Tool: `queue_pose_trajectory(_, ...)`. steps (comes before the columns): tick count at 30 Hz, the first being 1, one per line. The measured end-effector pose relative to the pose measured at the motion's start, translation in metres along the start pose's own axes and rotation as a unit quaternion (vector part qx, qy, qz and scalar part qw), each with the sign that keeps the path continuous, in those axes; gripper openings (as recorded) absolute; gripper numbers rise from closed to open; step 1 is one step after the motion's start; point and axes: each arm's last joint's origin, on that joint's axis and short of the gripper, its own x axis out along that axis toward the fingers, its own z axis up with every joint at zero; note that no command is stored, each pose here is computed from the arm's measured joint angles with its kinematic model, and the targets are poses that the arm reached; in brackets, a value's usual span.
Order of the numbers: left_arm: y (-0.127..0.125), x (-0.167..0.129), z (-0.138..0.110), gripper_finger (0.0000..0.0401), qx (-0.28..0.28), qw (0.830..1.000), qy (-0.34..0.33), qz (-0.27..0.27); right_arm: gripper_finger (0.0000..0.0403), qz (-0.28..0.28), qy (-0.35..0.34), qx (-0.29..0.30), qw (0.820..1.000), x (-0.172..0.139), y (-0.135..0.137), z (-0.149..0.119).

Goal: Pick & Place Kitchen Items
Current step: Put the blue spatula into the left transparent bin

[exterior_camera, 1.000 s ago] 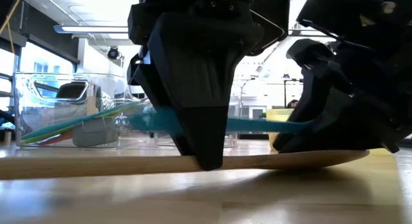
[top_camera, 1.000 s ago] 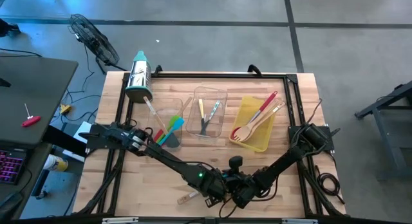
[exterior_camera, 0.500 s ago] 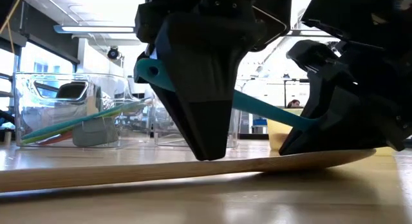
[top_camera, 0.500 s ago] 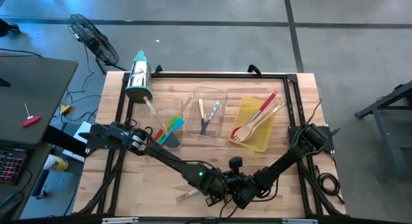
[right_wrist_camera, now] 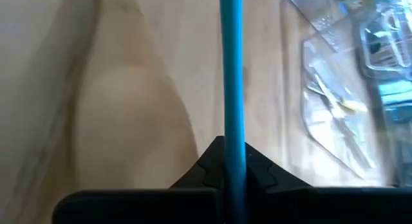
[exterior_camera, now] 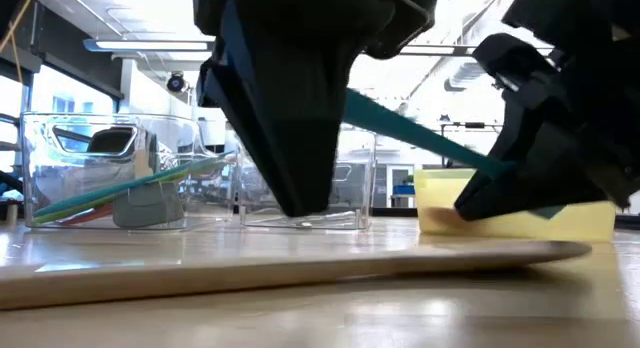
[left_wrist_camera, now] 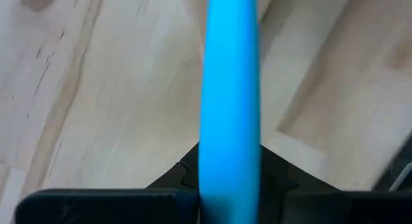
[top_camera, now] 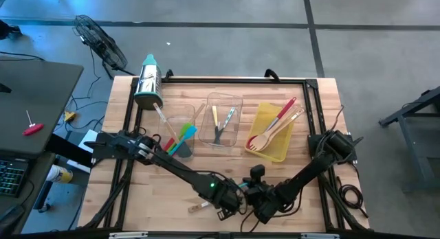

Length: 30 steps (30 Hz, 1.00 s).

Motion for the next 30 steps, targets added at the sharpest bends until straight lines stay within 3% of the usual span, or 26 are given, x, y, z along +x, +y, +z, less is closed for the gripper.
queue_pose_trajectory(9,0.004,-0.053,-0.01,0.0072,0.038,0.998,0.035,0.047,0.0004,-0.015,0.049,0.012,0.999,-0.009,-0.013,-0.01)
queue_pose_trajectory(12,0.009,-0.079,-0.02,0.0072,0.053,0.99,0.056,0.115,0.0004,-0.016,0.05,0.022,0.998,-0.01,-0.02,-0.008)
queue_pose_trajectory(14,0.009,-0.094,-0.022,0.0072,0.06,0.989,0.035,0.127,0.0004,-0.017,0.046,0.028,0.998,-0.012,-0.026,-0.005)
queue_pose_trajectory(18,0.006,-0.119,-0.034,0.0072,0.108,0.989,0.023,0.103,0.0004,-0.022,0.026,0.051,0.998,-0.02,-0.045,0.005)
queue_pose_trajectory(22,0.004,-0.143,-0.046,0.0072,0.125,0.989,0.011,0.074,0.0004,-0.028,-0.008,0.057,0.998,-0.033,-0.069,0.018)
queue_pose_trajectory(30,0.005,-0.165,-0.056,0.0072,0.137,0.988,-0.028,0.07,0.0004,-0.037,-0.1,0.087,0.99,-0.068,-0.132,0.042)
